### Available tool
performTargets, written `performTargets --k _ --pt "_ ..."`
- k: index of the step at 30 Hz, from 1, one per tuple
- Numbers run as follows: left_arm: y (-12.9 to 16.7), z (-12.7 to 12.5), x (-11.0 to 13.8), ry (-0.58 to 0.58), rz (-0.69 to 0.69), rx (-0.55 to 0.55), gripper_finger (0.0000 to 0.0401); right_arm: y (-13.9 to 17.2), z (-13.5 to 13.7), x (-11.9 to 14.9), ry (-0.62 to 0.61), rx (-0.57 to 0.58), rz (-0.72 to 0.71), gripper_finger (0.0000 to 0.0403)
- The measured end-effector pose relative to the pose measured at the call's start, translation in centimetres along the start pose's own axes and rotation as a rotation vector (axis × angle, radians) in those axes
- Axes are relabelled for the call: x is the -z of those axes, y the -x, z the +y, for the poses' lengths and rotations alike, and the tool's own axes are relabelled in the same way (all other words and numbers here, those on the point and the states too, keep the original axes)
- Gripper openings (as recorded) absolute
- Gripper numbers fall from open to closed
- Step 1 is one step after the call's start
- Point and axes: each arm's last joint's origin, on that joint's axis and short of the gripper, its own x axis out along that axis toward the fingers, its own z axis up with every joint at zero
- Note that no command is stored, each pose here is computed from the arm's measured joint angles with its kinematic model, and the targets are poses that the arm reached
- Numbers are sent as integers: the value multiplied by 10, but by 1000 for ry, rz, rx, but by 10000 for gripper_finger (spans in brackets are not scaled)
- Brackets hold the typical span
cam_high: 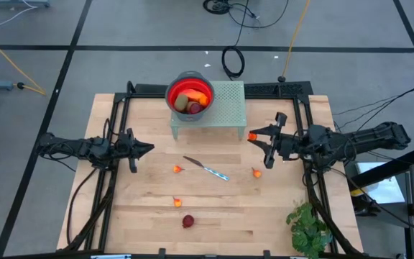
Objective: Pick & Place Fruit
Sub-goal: Put the peach into the red strainer bowl
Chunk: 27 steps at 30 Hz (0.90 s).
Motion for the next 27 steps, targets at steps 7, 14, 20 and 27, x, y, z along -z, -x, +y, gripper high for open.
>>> performTargets --k 7,14,20,27 --pt "0 0 0 0 0 0 21 -1 0 0 -50 0 0 116" --pt "0 0 0 1 0 0 21 0 -6 -8 -371 24 -107 116" --pt "0 0 0 1 0 0 21 2 -10 -18 -583 -50 -258 116" --pt "0 0 0 1 0 0 21 6 -12 -28 -720 -243 -426 116"
